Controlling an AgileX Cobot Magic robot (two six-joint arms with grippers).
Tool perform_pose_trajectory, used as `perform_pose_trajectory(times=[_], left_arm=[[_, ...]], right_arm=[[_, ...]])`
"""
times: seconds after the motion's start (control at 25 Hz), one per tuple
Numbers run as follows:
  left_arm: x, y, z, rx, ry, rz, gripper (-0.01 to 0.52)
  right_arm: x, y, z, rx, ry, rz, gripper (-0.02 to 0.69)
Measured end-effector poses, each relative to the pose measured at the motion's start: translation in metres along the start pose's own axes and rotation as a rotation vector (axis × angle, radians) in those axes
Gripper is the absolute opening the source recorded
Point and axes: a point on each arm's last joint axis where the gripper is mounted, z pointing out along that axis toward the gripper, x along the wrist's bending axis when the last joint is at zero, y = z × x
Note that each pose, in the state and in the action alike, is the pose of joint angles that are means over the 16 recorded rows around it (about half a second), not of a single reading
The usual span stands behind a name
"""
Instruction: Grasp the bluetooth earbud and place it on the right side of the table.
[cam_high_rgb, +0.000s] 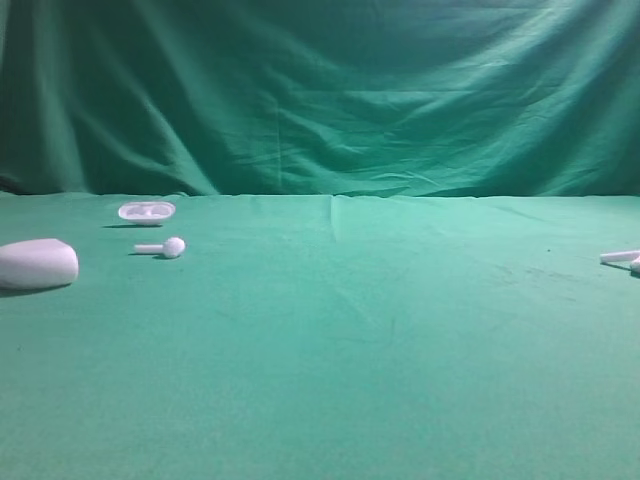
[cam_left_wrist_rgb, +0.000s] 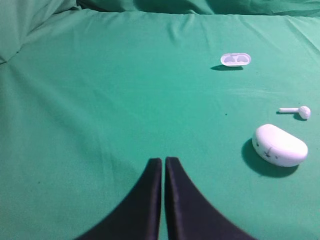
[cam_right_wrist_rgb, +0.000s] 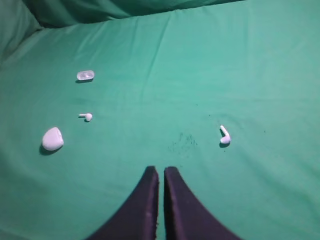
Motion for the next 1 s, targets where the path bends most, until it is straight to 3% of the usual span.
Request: perform_pose_trajectory(times=[0.44, 1.0], left_arm=[[0.0, 0.0, 0.0, 0.0, 0.0, 0.0, 0.0], [0.0, 0.0, 0.0, 0.0, 0.0, 0.0, 0.0]], right_arm=[[-0.005, -0.014, 0.002, -0.117, -0.025, -0.085, 0.0], [-0.035, -0.08, 0.073, -0.352, -0.218, -0.126, 0.0]])
